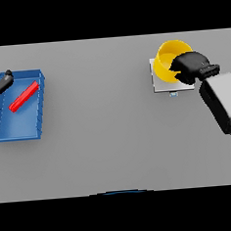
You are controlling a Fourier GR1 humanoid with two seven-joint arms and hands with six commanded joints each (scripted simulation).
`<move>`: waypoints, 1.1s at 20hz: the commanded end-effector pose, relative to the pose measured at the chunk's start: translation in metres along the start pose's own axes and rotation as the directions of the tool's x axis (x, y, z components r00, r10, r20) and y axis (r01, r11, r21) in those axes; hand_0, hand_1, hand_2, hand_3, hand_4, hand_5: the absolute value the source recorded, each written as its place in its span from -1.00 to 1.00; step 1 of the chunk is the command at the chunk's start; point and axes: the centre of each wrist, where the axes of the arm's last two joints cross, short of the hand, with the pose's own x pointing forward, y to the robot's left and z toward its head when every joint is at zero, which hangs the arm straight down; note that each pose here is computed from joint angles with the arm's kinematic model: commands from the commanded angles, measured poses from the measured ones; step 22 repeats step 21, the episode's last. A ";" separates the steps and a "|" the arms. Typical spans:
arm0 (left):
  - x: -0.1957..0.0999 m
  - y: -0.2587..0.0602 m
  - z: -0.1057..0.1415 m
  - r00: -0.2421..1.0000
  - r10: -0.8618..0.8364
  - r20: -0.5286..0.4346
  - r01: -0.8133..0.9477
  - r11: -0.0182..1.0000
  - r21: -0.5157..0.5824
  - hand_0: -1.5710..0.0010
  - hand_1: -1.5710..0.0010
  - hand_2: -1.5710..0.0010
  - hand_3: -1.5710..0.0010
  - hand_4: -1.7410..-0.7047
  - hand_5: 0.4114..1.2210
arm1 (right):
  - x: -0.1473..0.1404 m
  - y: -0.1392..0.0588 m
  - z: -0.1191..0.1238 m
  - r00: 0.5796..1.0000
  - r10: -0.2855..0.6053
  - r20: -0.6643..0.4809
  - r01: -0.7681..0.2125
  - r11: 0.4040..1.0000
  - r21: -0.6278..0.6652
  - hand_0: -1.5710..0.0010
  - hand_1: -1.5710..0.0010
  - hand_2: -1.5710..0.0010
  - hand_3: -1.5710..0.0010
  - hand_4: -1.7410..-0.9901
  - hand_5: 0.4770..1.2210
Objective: Pick up the red beaker and tilt it to pour out 1 green nut into yellow bowl. Pick up the yellow bowl and place it on the metallic measuring scale.
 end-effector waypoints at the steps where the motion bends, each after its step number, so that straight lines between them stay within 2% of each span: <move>1: 0.003 0.003 0.000 1.000 -0.005 0.007 0.005 1.000 0.006 1.00 1.00 1.00 1.00 0.73 -0.07 | 0.001 0.001 0.000 1.000 -0.003 0.011 0.003 1.000 0.000 -1.00 -1.00 -0.76 -0.80 -1.00 1.00; 2: 0.003 0.000 0.000 1.000 -0.003 0.006 0.003 1.000 -0.006 1.00 1.00 1.00 1.00 0.73 -0.08 | 0.002 0.000 -0.001 1.000 0.000 0.014 0.000 1.000 0.003 -1.00 -1.00 -0.75 -0.84 -1.00 1.00; 3: 0.002 0.000 0.001 1.000 -0.008 0.008 0.008 1.000 -0.002 1.00 1.00 1.00 1.00 0.73 -0.09 | 0.003 -0.001 -0.002 1.000 0.001 0.011 -0.001 1.000 0.006 -1.00 -1.00 -0.79 -0.75 -1.00 1.00; 4: 0.003 -0.001 0.000 1.000 -0.013 0.004 0.013 1.000 0.000 1.00 1.00 1.00 1.00 0.74 -0.09 | 0.000 -0.004 0.000 1.000 -0.007 0.013 0.007 1.000 0.006 -0.99 -0.90 -0.83 -0.59 -1.00 1.00; 5: 0.002 -0.002 -0.001 1.000 -0.009 0.002 0.009 1.000 0.001 1.00 1.00 1.00 1.00 0.75 -0.10 | -0.003 -0.001 0.002 1.000 -0.007 0.004 0.007 1.000 0.015 -0.98 -0.82 -0.71 -0.41 -0.84 1.00; 6: 0.001 -0.003 0.002 1.000 -0.004 0.014 0.004 1.000 -0.003 1.00 1.00 1.00 1.00 0.75 -0.11 | -0.003 -0.001 0.003 1.000 -0.018 -0.006 0.018 1.000 0.016 -0.87 -0.64 -0.50 -0.22 -0.71 0.80; 7: 0.003 0.000 0.000 1.000 -0.006 0.009 0.006 1.000 0.002 1.00 1.00 1.00 1.00 0.75 -0.10 | -0.002 -0.004 0.003 0.999 -0.036 -0.005 0.036 0.999 0.017 -0.70 -0.43 -0.28 -0.04 -0.60 0.61; 9: 0.007 0.003 0.001 1.000 0.001 0.016 -0.001 1.000 0.004 1.00 1.00 1.00 1.00 0.75 -0.12 | -0.002 -0.002 0.003 0.997 -0.079 -0.018 0.079 0.996 0.031 -0.21 -0.03 0.10 0.27 -0.45 0.31; 10: 0.007 0.003 -0.002 1.000 0.004 0.005 -0.004 1.000 0.001 1.00 1.00 1.00 1.00 0.74 -0.13 | -0.001 -0.003 0.003 0.996 -0.094 -0.008 0.094 0.995 0.032 0.04 0.14 0.26 0.39 -0.39 0.20; 12: 0.001 0.001 -0.002 1.000 0.005 0.011 -0.005 1.000 -0.013 1.00 1.00 1.00 1.00 0.75 -0.14 | -0.001 -0.004 0.004 0.994 -0.105 -0.021 0.106 0.993 0.043 0.38 0.41 0.52 0.59 -0.32 0.04; 16: 0.004 0.000 -0.002 1.000 -0.001 0.011 0.001 1.000 -0.002 1.00 1.00 1.00 1.00 0.75 -0.16 | -0.003 0.000 0.002 0.997 -0.074 -0.018 0.075 0.995 0.066 0.75 0.75 0.80 0.83 -0.19 -0.09; 19: 0.006 0.001 -0.002 1.000 0.000 0.007 0.000 1.000 -0.002 1.00 1.00 1.00 1.00 0.75 -0.14 | -0.002 -0.005 0.002 0.997 -0.061 -0.042 0.065 0.994 0.091 0.87 0.87 0.90 0.91 -0.09 -0.14; 22: 0.007 0.002 -0.001 1.000 0.006 0.011 -0.006 1.000 0.000 1.00 1.00 1.00 1.00 0.75 -0.14 | -0.001 -0.001 0.001 0.997 -0.070 -0.037 0.074 0.993 0.096 0.92 0.92 0.94 0.94 -0.07 -0.19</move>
